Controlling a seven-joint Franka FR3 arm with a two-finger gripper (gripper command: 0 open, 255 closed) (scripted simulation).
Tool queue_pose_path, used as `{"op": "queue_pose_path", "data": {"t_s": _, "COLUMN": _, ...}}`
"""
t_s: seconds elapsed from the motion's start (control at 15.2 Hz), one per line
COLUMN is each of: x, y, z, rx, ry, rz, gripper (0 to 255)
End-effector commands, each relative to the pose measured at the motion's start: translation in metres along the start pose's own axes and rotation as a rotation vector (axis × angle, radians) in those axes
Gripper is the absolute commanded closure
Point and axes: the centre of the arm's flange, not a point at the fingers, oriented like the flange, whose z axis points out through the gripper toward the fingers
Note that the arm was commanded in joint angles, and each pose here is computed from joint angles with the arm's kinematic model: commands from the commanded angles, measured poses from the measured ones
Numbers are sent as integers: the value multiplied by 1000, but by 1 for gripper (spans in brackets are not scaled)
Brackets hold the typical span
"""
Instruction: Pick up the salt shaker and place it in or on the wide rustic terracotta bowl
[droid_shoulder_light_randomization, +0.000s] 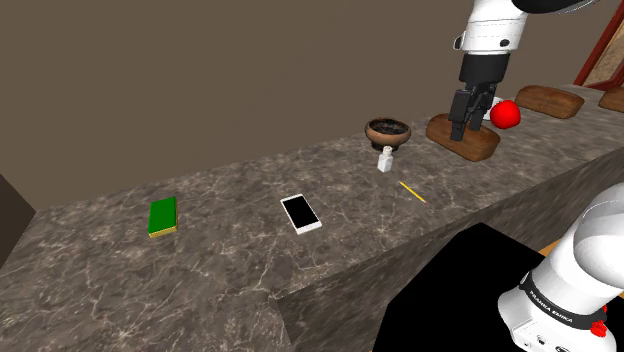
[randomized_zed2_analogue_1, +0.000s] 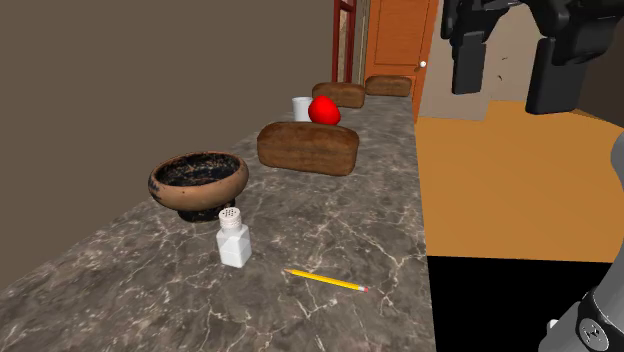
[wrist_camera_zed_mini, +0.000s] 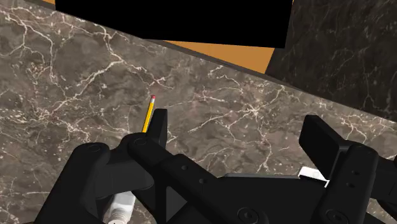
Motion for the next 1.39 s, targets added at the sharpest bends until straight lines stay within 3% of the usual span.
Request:
{"op": "queue_pose_path", "data": {"t_s": 0.0, "x": 0, "y": 0, "z": 0, "rx": 0, "ry": 0, "rz": 0, "gripper": 0}}
{"op": "queue_pose_path", "data": {"t_s": 1.32, "x": 200, "y": 105, "z": 104, "rx": -53, "ry": 97, "rz": 5, "gripper": 0}}
